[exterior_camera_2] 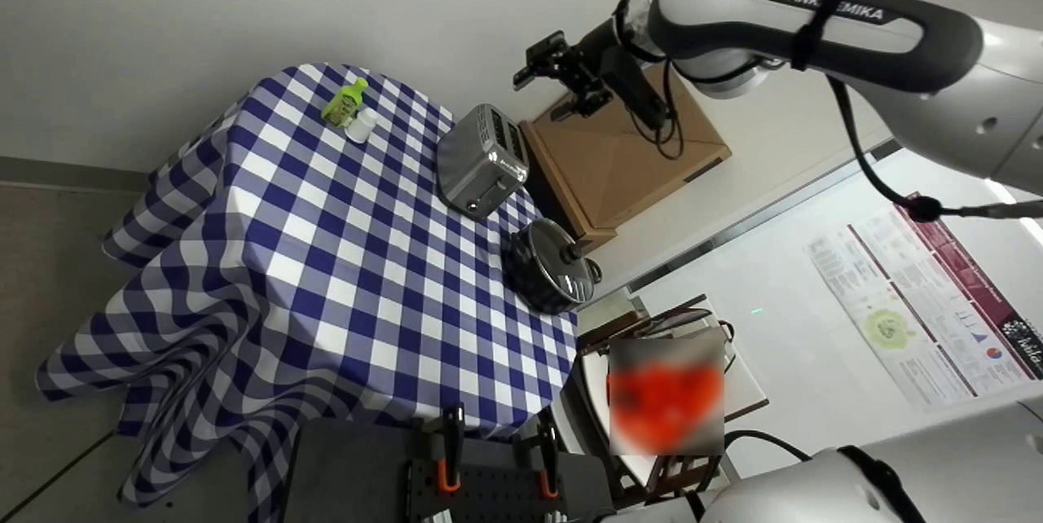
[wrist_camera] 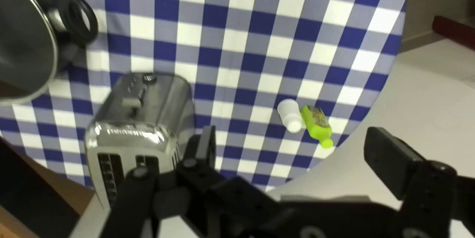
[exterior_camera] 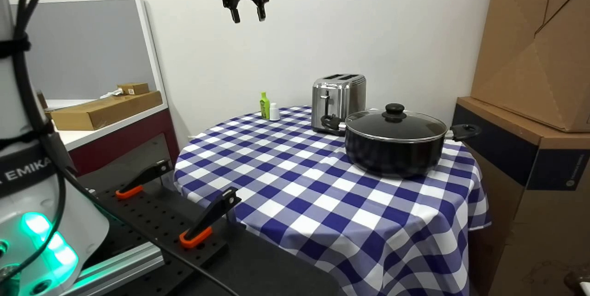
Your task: Move the yellow bottle and the salt cellar forwards
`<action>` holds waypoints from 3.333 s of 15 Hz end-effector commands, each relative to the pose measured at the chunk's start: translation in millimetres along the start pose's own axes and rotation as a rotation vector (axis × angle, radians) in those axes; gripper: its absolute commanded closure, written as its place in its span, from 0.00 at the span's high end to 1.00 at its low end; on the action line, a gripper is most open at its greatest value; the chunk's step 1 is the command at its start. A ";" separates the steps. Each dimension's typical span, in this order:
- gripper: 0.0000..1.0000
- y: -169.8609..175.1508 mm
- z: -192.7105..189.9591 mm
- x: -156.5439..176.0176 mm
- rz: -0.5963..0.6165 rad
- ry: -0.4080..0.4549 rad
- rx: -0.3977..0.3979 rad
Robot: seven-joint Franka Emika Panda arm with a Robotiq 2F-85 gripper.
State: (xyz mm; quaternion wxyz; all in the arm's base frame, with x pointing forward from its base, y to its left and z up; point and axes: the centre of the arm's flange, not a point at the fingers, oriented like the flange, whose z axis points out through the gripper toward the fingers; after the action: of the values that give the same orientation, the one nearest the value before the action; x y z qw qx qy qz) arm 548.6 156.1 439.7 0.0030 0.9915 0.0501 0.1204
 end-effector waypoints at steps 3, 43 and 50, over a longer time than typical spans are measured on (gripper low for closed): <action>1.00 -71.3 87.0 81.9 -0.077 0.172 -0.052; 0.14 -148.3 309.8 180.2 0.006 -0.039 -0.062; 0.06 -145.3 272.9 172.3 0.067 -0.091 0.061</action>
State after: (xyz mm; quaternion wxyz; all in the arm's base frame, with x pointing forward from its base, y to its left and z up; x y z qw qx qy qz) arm 754.3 317.3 188.2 0.0109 0.9943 0.0286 0.1019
